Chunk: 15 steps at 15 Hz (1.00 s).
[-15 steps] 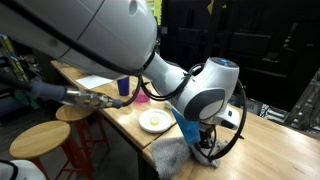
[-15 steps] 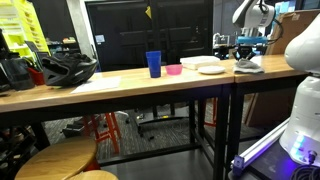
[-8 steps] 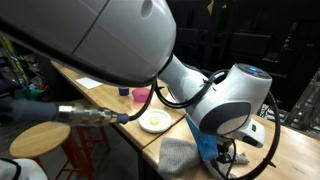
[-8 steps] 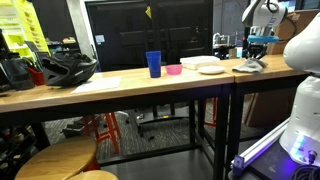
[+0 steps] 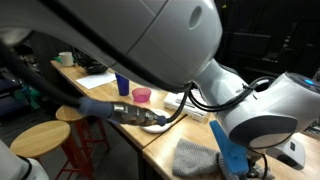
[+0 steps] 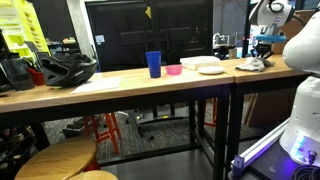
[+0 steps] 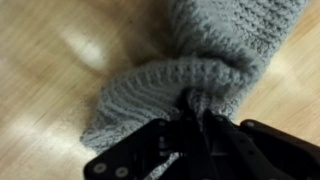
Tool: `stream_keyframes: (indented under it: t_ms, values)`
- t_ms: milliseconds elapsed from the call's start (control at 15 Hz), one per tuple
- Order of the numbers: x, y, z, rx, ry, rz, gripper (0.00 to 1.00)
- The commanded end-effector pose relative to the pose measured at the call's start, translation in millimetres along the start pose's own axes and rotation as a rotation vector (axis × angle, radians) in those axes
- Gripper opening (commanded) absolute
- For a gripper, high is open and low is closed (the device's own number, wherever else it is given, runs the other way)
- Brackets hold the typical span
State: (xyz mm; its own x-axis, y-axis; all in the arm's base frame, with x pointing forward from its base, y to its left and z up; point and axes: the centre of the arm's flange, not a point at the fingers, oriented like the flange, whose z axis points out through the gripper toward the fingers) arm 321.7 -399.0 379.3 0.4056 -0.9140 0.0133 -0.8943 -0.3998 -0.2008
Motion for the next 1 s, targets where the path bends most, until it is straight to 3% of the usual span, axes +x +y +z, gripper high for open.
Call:
stream_keyframes:
  t_ms: [0, 533, 933]
  values:
    - [40.2, 26.5, 35.7, -0.039, -0.066, 0.046, 0.02]
    - [99.8, 57.3, 33.6, -0.038, -0.093, 0.142, 0.02]
    - [135.0, 60.5, 35.5, -0.056, -0.099, 0.176, 0.02]
